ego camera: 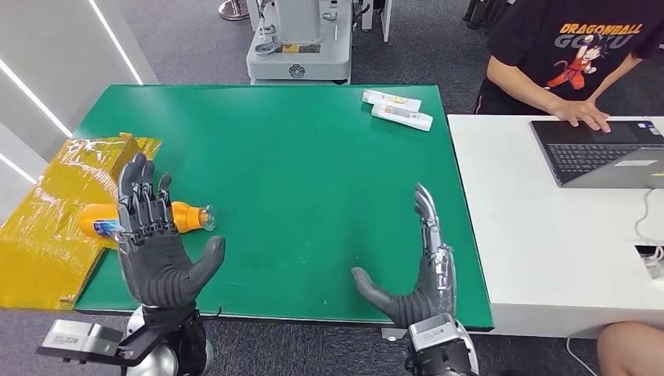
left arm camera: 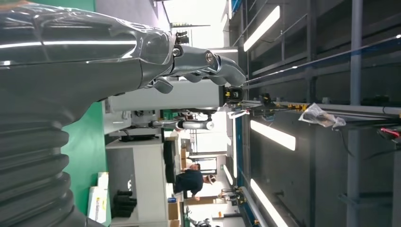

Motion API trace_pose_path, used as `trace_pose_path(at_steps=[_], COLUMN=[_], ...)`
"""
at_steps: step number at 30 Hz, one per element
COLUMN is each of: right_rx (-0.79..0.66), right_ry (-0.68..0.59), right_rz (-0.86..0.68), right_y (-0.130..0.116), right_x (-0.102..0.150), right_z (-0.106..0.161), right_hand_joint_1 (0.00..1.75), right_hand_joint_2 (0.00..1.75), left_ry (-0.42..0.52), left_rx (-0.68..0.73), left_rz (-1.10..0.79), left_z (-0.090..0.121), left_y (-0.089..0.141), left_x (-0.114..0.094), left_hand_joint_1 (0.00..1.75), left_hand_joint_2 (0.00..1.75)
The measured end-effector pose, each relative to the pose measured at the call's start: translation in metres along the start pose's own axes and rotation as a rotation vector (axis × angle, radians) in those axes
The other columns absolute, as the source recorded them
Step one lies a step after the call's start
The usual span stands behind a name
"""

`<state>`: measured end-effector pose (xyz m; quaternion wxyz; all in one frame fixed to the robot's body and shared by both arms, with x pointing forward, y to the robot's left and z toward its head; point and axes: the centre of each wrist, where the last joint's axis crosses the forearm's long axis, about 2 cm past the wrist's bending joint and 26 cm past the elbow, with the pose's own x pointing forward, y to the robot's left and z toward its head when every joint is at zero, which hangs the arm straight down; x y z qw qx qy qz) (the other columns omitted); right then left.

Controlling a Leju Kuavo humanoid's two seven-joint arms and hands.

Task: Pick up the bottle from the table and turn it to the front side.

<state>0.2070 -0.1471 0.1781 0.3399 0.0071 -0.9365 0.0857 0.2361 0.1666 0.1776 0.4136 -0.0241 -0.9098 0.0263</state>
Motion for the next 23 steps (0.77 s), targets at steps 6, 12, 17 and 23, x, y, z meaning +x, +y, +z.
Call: trace_pose_path(at_steps=[6, 12, 17, 23], right_rx=[0.0, 0.002, 0.0, -0.011], right_ry=[-0.015, -0.034, -0.051, -0.051], right_rz=[0.001, 0.001, 0.003, 0.002], right_y=[-0.003, -0.005, -0.006, -0.006], right_x=[0.005, 0.01, 0.012, 0.015], right_z=[0.0, 0.0, 0.0, 0.0], right_hand_joint_1=[0.0, 0.0, 0.0, 0.0], right_hand_joint_2=[1.75, 1.75, 1.75, 1.75], left_ry=[-0.003, -0.019, -0.024, -0.021], left_rx=[-0.009, -0.005, 0.001, 0.001], left_rz=[-0.003, -0.008, -0.021, -0.044], left_z=[0.008, 0.008, 0.011, 0.012], left_y=[-0.004, -0.005, -0.004, -0.003], left_x=[0.006, 0.012, 0.015, 0.021], left_hand_joint_1=[0.0, 0.0, 0.0, 0.0], left_hand_joint_2=[1.75, 1.75, 1.75, 1.75])
